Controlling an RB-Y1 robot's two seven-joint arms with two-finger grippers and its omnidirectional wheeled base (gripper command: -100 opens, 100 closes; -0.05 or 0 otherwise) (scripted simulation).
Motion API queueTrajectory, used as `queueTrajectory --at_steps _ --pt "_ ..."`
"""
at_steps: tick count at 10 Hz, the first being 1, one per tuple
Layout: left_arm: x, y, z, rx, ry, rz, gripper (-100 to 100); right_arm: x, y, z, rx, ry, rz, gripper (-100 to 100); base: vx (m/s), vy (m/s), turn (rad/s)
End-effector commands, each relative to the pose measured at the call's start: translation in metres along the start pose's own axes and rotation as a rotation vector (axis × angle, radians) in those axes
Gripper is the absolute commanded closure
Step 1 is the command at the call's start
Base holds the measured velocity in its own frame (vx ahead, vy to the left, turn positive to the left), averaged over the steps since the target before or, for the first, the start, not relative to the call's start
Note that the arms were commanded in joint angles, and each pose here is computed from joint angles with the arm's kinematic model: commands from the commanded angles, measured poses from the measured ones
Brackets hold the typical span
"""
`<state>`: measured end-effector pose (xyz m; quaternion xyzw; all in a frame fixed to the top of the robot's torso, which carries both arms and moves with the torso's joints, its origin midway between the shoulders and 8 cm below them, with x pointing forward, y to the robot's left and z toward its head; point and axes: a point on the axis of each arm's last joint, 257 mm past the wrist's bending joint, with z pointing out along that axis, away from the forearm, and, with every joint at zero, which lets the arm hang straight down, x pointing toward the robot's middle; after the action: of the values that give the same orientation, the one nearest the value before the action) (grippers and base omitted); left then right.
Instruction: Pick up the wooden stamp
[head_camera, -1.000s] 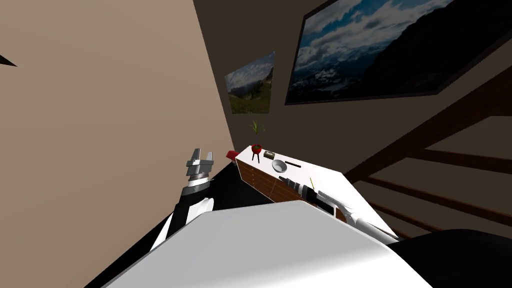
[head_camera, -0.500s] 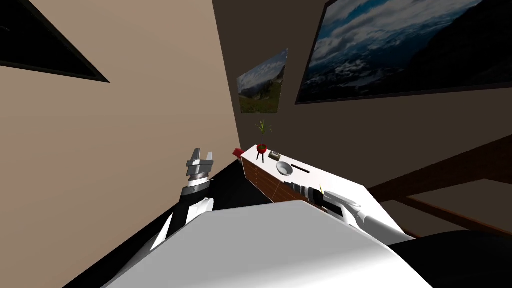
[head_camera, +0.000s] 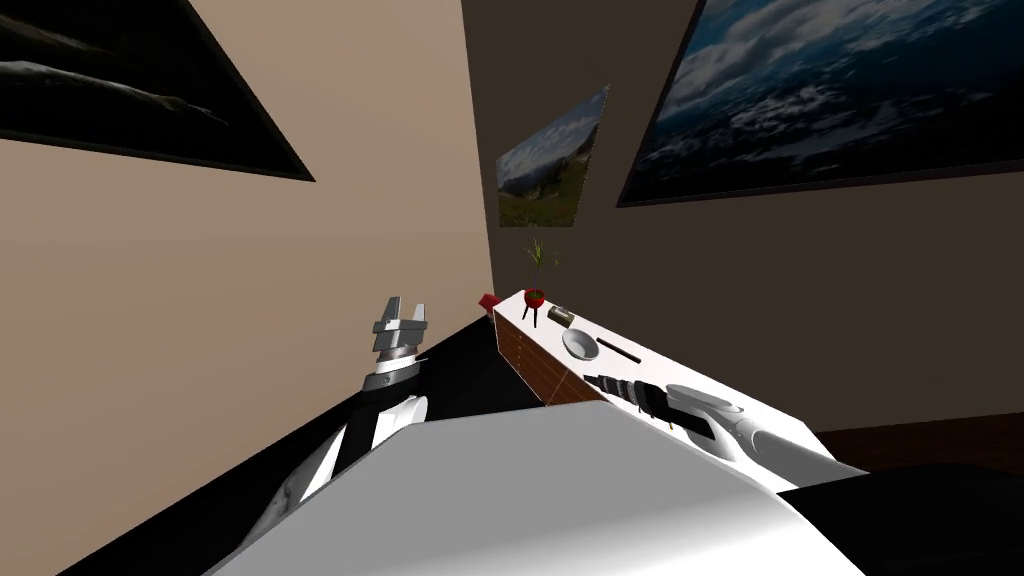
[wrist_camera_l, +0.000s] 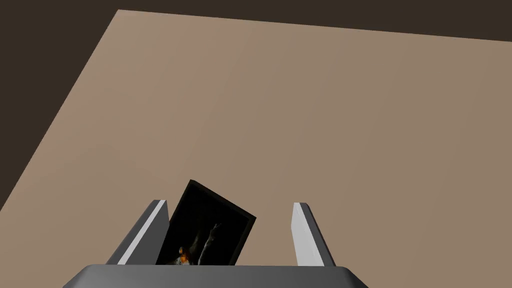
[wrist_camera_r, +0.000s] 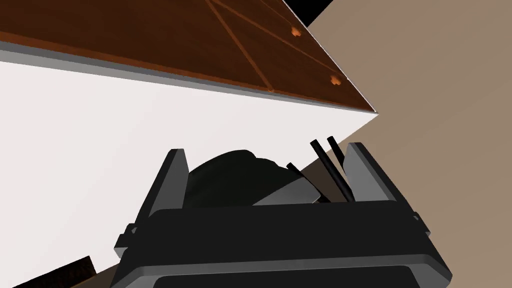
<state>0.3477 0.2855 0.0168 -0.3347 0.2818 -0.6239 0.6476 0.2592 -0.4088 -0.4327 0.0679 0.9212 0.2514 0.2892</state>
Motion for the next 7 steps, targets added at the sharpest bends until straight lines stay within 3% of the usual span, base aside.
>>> queueTrajectory --at_steps 1,2,3,4,5,7 --pt "0.0 0.0 0.0 0.0 0.0 0.0 0 0.001 -0.022 -0.014 0.045 0.026 -0.018 -100 -0.029 -0.066 0.193" --pt "0.0 0.0 0.0 0.0 0.0 0.0 0 0.001 -0.022 -0.014 0.045 0.026 -0.018 -100 -0.014 -0.026 -0.003" --pt "0.0 0.0 0.0 0.0 0.0 0.0 0 0.006 -0.047 -0.031 0.102 0.072 -0.049 -100 -0.022 -0.032 0.363" --pt "0.0 0.0 0.0 0.0 0.0 0.0 0 0.006 -0.052 -0.032 0.111 0.072 -0.047 -100 -0.02 -0.049 0.263" --pt "0.0 0.0 0.0 0.0 0.0 0.0 0 0.011 -0.076 -0.05 0.168 0.115 -0.075 -100 -0.039 -0.081 0.346" --pt "0.0 0.0 0.0 0.0 0.0 0.0 0 0.011 -0.079 -0.052 0.175 0.115 -0.074 -100 -0.028 -0.062 0.116"
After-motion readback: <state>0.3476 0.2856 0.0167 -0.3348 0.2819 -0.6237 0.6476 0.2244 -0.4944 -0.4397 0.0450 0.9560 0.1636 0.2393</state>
